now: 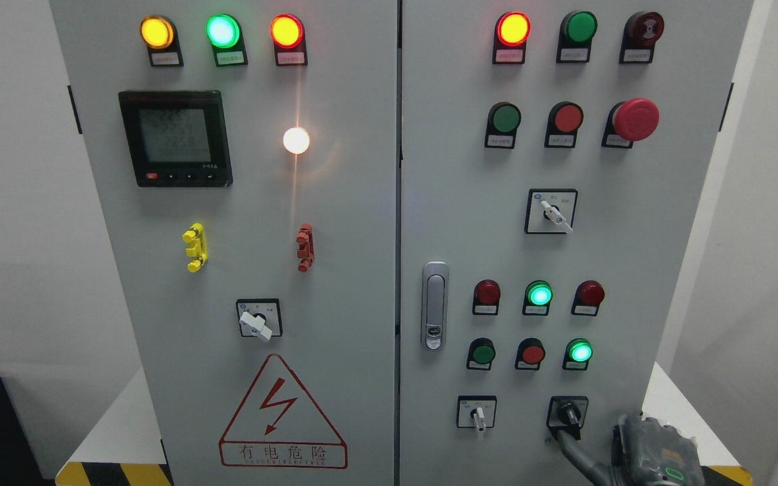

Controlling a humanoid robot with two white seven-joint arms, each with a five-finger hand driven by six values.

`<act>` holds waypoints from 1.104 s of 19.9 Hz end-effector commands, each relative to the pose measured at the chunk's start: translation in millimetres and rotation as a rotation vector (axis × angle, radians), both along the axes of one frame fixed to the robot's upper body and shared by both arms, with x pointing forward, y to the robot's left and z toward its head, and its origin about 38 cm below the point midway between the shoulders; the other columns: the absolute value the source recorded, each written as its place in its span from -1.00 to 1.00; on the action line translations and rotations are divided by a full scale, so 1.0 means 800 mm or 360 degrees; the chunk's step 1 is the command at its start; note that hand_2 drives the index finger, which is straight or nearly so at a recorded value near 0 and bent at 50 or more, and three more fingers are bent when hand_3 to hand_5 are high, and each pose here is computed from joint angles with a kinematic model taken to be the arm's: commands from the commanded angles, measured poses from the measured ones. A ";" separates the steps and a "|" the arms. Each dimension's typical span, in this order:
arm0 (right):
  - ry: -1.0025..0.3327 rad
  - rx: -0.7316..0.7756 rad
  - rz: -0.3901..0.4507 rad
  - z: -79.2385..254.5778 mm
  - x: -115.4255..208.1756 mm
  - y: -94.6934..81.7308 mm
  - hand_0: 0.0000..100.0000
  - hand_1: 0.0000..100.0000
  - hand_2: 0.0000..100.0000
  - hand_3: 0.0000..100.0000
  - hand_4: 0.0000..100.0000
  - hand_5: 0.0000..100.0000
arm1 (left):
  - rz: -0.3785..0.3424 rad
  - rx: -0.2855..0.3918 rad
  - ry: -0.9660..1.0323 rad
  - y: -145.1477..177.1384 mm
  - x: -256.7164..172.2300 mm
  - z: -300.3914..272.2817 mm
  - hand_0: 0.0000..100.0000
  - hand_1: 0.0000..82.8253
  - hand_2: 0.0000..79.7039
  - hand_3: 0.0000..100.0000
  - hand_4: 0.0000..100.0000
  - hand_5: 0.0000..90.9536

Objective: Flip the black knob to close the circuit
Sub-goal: 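Grip the black knob with the right hand and twist it, then release the knob and lower the right hand away from the cabinet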

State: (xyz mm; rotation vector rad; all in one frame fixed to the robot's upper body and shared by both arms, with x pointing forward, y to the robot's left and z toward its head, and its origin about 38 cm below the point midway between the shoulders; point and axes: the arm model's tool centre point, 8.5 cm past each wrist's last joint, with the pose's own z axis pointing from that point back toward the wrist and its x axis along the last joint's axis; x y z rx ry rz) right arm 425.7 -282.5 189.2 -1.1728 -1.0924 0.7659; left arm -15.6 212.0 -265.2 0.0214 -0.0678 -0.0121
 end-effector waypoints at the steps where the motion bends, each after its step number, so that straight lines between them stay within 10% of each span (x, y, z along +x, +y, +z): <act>1: -0.0010 0.0013 -0.0060 0.001 -0.003 -0.017 -1.00 -0.89 0.79 1.00 0.86 0.75 | 0.0000 0.0001 0.0000 0.000 0.000 0.000 -0.76 0.34 -1.00 -1.00 -1.00 -1.00; 22: -0.0056 0.0033 -0.0063 0.007 -0.004 -0.017 -1.00 -0.90 0.80 1.00 0.86 0.75 | 0.0000 0.0001 0.0000 0.000 0.000 0.000 -0.76 0.34 -1.00 -1.00 -1.00 -1.00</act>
